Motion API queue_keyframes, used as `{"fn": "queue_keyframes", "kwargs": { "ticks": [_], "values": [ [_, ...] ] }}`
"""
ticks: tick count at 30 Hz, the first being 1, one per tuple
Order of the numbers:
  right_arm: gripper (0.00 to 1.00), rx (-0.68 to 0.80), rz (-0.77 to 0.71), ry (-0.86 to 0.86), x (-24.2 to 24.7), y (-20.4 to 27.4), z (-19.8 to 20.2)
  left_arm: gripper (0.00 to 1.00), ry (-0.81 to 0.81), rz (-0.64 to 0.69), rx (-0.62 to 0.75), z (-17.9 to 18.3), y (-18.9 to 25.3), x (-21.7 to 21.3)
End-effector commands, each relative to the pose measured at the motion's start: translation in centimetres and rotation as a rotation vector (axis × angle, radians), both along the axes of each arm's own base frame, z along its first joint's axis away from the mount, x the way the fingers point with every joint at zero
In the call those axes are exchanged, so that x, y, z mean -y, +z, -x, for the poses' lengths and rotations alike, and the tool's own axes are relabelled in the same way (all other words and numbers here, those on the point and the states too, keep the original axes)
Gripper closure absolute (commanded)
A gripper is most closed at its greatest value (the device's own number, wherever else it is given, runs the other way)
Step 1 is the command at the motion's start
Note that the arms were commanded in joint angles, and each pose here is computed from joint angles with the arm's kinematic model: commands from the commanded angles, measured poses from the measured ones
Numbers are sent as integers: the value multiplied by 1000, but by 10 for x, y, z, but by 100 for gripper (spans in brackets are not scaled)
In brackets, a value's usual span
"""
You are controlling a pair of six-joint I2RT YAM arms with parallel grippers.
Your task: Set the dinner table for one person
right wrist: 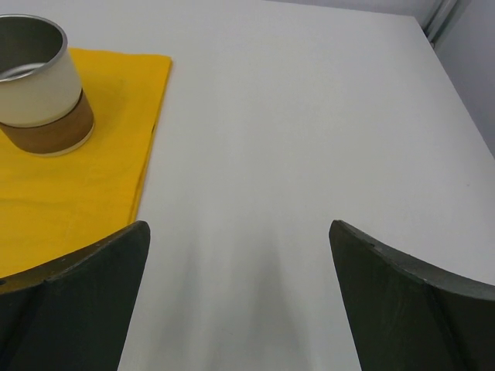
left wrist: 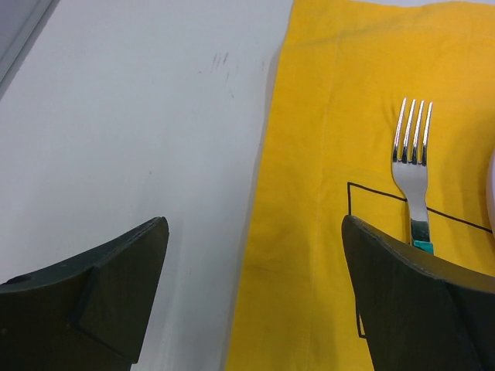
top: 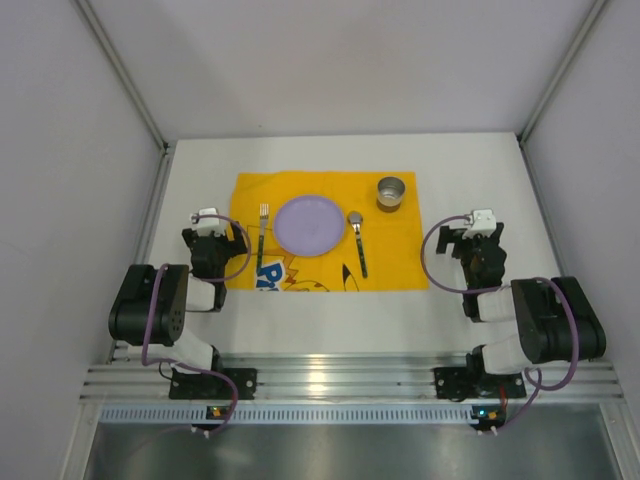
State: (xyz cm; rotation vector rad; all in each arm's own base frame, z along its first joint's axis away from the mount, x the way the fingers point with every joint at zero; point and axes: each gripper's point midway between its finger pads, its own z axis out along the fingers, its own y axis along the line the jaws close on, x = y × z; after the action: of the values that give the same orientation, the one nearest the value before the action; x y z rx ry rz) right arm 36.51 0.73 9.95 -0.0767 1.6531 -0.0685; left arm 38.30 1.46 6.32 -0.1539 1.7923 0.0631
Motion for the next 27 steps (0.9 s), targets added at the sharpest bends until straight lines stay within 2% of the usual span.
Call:
{"fn": "queue_keyframes", "kwargs": {
  "ticks": [1, 5, 27],
  "values": [
    [0, 82, -16, 3, -2, 24, -12, 1, -1, -2, 86, -6, 20, 0],
    [0, 56, -43, -70, 9, 20, -15, 1, -1, -2, 87, -6, 21, 0],
    [0, 46, -60, -63, 12, 19, -17, 1, -1, -3, 87, -6, 21, 0]
  ]
}}
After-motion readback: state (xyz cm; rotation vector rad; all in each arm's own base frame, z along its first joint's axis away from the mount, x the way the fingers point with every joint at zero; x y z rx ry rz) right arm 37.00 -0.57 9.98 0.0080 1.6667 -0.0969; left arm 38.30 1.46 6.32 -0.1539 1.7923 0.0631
